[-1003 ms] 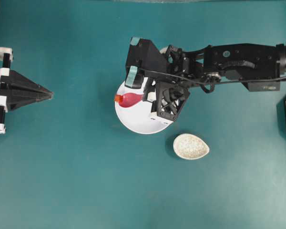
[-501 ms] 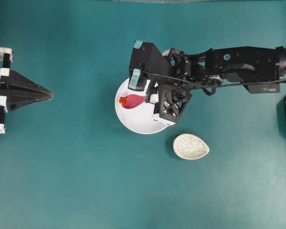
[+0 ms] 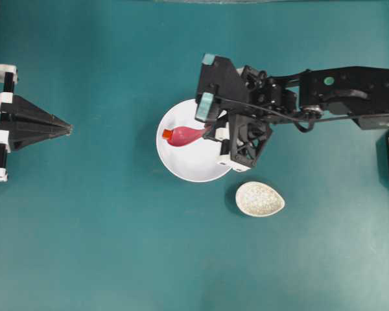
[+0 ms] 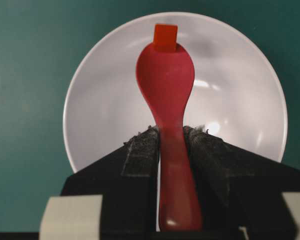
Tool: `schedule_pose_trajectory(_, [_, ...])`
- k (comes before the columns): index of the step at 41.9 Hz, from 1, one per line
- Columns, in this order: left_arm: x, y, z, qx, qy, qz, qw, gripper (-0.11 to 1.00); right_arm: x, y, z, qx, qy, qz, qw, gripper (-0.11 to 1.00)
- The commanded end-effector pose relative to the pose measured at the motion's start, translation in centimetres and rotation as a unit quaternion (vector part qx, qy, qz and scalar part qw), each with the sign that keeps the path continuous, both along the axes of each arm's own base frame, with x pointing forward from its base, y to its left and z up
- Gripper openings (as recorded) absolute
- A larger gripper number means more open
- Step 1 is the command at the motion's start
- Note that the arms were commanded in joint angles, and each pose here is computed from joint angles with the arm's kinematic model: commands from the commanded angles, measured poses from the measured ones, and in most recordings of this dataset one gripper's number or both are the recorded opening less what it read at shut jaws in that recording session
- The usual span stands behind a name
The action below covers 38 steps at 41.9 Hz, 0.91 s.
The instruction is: Grip the spoon and scoop the red block from the bowl with right arm.
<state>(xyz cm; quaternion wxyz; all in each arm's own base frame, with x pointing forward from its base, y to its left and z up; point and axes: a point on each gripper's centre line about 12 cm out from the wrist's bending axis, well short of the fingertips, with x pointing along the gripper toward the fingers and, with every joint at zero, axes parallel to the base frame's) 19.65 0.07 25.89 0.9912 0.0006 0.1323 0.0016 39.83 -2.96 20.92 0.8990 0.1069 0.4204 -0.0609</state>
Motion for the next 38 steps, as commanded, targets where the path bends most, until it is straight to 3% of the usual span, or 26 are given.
schedule_pose_trajectory(1, [0.2,0.0,0.5,0.001,-0.005,-0.001,1.0000,0.00,-0.2,0.3,1.5,-0.001,-0.032,0.000,0.9995,0.25])
schedule_pose_trajectory(9, [0.3,0.0,0.5,0.001,-0.006,-0.001,1.0000,0.00,-0.9,0.4,1.1,0.002,-0.052,-0.005,0.9986,0.25])
schedule_pose_trajectory(18, [0.2,0.0,0.6,0.000,-0.007,-0.001,1.0000,0.00,-1.3,0.5,1.2,0.009,-0.036,-0.009,0.9993,0.25])
schedule_pose_trajectory(30, [0.3,0.0,0.4,0.001,-0.005,-0.001,1.0000,0.00,-1.5,0.0,3.6,0.019,0.045,-0.009,0.9988,0.25])
schedule_pose_trajectory(38, [0.3,0.0,0.4,0.001,-0.005,-0.001,1.0000,0.00,-2.0,0.0,3.0,0.026,0.110,-0.006,0.9936,0.25])
